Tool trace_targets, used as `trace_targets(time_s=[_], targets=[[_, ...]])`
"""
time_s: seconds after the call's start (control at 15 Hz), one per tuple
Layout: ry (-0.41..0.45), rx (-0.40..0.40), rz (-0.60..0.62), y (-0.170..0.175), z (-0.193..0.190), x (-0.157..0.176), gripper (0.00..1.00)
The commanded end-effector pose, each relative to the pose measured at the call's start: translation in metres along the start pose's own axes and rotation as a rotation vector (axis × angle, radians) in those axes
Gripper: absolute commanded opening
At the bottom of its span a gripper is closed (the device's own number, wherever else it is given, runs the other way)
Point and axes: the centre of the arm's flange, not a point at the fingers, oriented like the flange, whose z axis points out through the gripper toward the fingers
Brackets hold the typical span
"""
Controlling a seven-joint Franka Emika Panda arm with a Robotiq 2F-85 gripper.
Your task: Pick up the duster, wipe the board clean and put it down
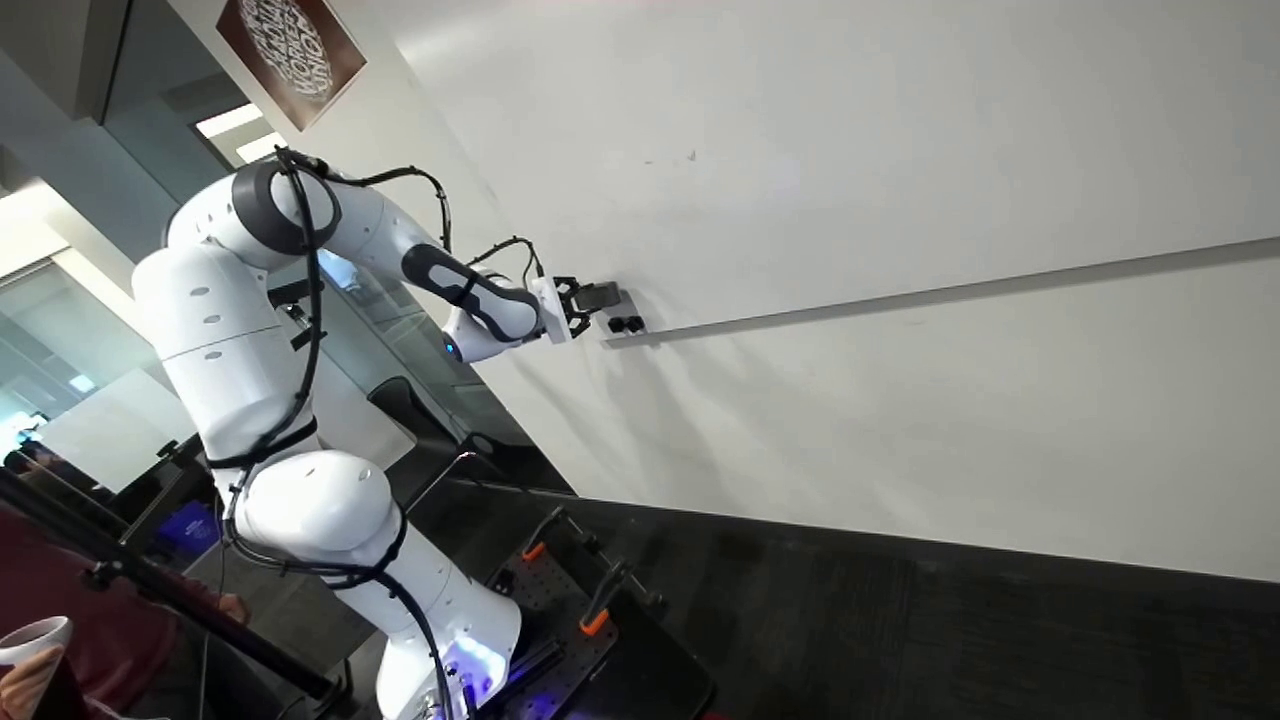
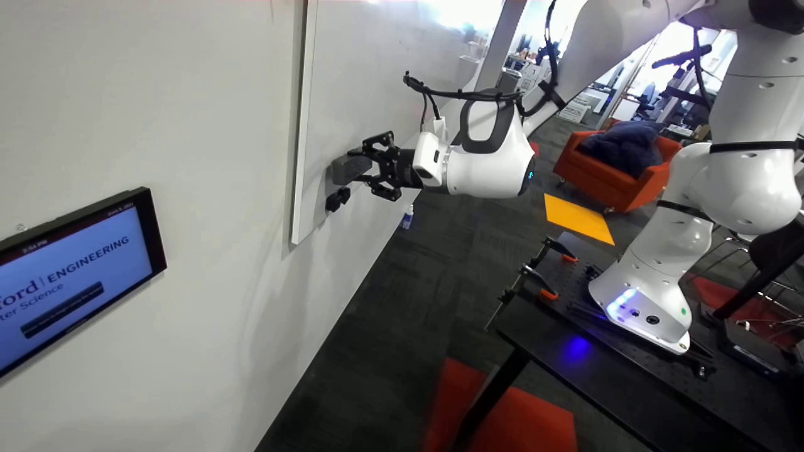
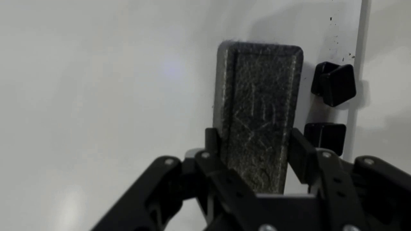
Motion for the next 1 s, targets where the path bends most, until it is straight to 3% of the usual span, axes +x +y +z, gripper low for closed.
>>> trace_targets(time_s=[0.0, 0.4, 0.93], targets=[[-0.005, -0.032, 0.013, -0.022, 0.01, 0.0, 0.31], [-0.032, -0.032, -0.001, -0.046, 0.025, -0.006, 0.31], [-0.009, -0.054, -0.008, -0.043, 0.035, -0.004, 0.31]])
